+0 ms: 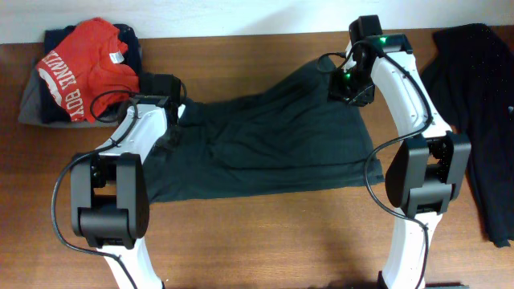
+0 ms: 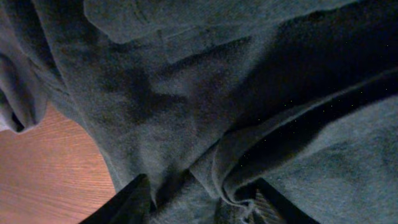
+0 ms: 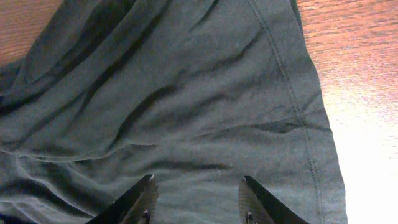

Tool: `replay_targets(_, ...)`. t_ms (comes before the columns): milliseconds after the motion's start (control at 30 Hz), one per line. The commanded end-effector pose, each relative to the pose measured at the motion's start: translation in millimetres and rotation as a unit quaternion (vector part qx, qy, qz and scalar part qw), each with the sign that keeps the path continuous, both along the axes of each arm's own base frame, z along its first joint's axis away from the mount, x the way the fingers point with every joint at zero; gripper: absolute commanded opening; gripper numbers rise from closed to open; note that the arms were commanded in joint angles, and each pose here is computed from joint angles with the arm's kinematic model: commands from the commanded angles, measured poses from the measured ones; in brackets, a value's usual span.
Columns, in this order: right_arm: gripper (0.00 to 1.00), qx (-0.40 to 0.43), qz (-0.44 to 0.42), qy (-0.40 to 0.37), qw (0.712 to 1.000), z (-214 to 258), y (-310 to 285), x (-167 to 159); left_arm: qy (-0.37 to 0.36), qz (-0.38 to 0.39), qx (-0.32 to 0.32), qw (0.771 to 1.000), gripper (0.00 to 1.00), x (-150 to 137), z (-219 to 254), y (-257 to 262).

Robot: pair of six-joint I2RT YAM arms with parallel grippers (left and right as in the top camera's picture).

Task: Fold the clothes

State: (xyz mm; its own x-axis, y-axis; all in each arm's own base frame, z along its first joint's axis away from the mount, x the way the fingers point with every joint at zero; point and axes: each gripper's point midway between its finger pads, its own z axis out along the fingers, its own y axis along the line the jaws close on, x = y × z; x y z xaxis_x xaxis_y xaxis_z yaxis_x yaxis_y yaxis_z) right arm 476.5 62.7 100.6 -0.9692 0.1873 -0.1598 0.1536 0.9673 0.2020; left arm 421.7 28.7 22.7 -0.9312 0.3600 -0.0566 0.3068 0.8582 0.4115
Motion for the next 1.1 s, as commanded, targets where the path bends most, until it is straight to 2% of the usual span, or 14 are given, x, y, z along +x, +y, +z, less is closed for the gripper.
replay_targets(0, 0.47, -0.006, 0.000, 0.004, 1.000, -3, 0, -1, 0.011, -0.022, 0.000, 1.000, 0.36, 1, -5, 2)
replay_targets(33, 0.47, -0.006, 0.000, 0.004, 1.000, -3, 0, -1, 0.007, -0.025, 0.003, 1.000, 0.29, 4, -4, 3)
replay_targets(100, 0.47, -0.006, 0.000, 0.004, 1.000, -3, 0, -1, -0.009, -0.019, 0.014, 1.000, 0.22, 11, -1, 9)
replay_targets(433, 0.47, -0.006, 0.000, 0.004, 1.000, -3, 0, -1, -0.074, -0.038, 0.077, 0.994, 0.24, 46, 19, 37)
replay_targets(500, 0.47, -0.006, 0.000, 0.004, 1.000, -3, 0, -1, -0.094, -0.029, 0.095, 0.991, 0.35, 53, 26, 43)
replay_targets(600, 0.47, -0.006, 0.000, 0.006, 1.000, -3, 0, -2, -0.116, -0.016, 0.131, 0.985, 0.39, 61, 39, 51)
replay_targets(633, 0.47, -0.006, 0.000, 0.006, 1.000, -3, 0, -2, -0.126, -0.009, 0.157, 0.980, 0.50, 64, 52, 52)
replay_targets(733, 0.48, -0.006, -0.002, 0.003, 1.000, -3, 0, -1, -0.166, 0.027, 0.194, 0.967, 0.56, 71, 79, 49)
replay_targets(767, 0.48, -0.005, -0.002, 0.002, 1.000, -3, 0, 0, -0.183, 0.040, 0.196, 0.962, 0.63, 73, 87, 46)
replay_targets(867, 0.52, -0.005, -0.002, 0.000, 1.000, -3, 0, 1, -0.231, 0.064, 0.170, 0.956, 0.96, 80, 104, 28)
replay_targets(933, 0.55, -0.005, -0.002, 0.000, 1.000, -3, 0, 1, -0.243, 0.051, 0.126, 0.961, 0.99, 86, 104, 6)
replay_targets(1067, 0.59, -0.005, -0.002, 0.000, 1.000, -3, 0, 1, -0.201, -0.011, 0.006, 0.979, 0.99, 83, 77, -42)
